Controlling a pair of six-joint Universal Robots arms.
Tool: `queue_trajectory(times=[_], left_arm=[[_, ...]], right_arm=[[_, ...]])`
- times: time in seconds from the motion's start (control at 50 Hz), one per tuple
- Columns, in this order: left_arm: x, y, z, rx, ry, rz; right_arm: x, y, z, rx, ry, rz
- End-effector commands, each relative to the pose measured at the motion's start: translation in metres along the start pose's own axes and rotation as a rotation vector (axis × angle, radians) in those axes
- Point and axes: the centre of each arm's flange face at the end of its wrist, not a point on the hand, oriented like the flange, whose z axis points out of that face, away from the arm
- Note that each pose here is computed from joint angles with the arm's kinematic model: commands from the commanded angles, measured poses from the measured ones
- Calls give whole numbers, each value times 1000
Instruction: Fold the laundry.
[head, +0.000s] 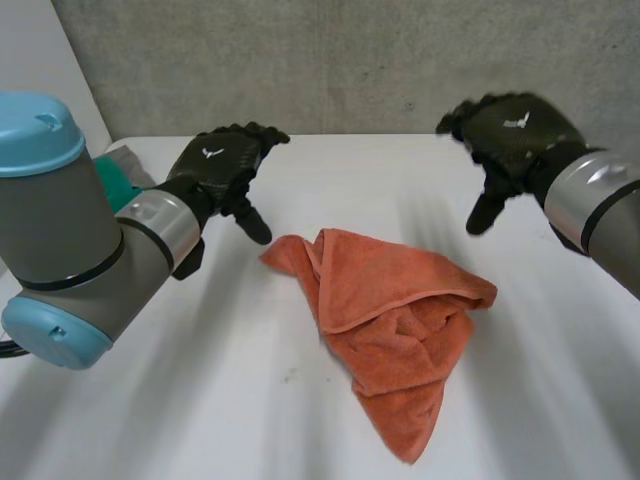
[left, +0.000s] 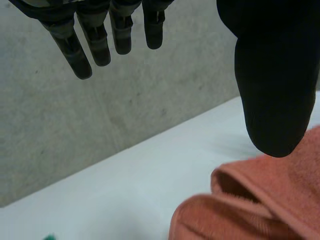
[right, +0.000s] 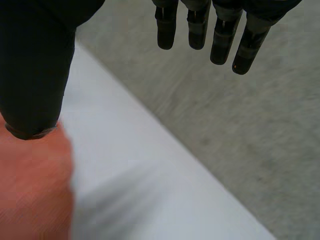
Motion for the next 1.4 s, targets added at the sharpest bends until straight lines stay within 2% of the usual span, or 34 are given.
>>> queue_trajectory(times=[0.02, 0.12, 0.2, 0.34, 0.44, 0.52, 0.7, 0.8, 0.94, 1.04, 1.16, 1.32, 1.4], left_arm=[[3, 39, -2, -112, 12, 50], [12, 49, 2, -122, 42, 64], [22, 54, 9, -108, 78, 69], [74, 59, 4, -92, 227, 87], [103, 61, 12, -57, 302, 96], [127, 71, 18, -58, 355, 105], [137, 95, 40, -74, 364, 114], [134, 92, 47, -55, 346, 123], [118, 50, 37, 25, 242, 152], [91, -1, 19, 128, 162, 258], [53, -25, 8, 153, 60, 330], [29, -45, -15, 175, -6, 333], [10, -64, -26, 217, -67, 336]], right_arm=[[-19, 26, -11, -181, -126, -147], [-27, 50, -2, -256, -146, -108], [-22, 61, 5, -243, -79, -36], [0, 76, 11, -236, 51, 45], [39, 92, 9, -282, 144, 77], [47, 105, 7, -316, 150, 99], [46, 124, 1, -355, 95, 147], [42, 129, -1, -363, 69, 160], [44, 129, 0, -357, 77, 168], [43, 126, 2, -347, 82, 214], [41, 119, 5, -319, 89, 356], [-10, 107, 10, -308, -64, 579], [-38, 108, 9, -337, -134, 602]])
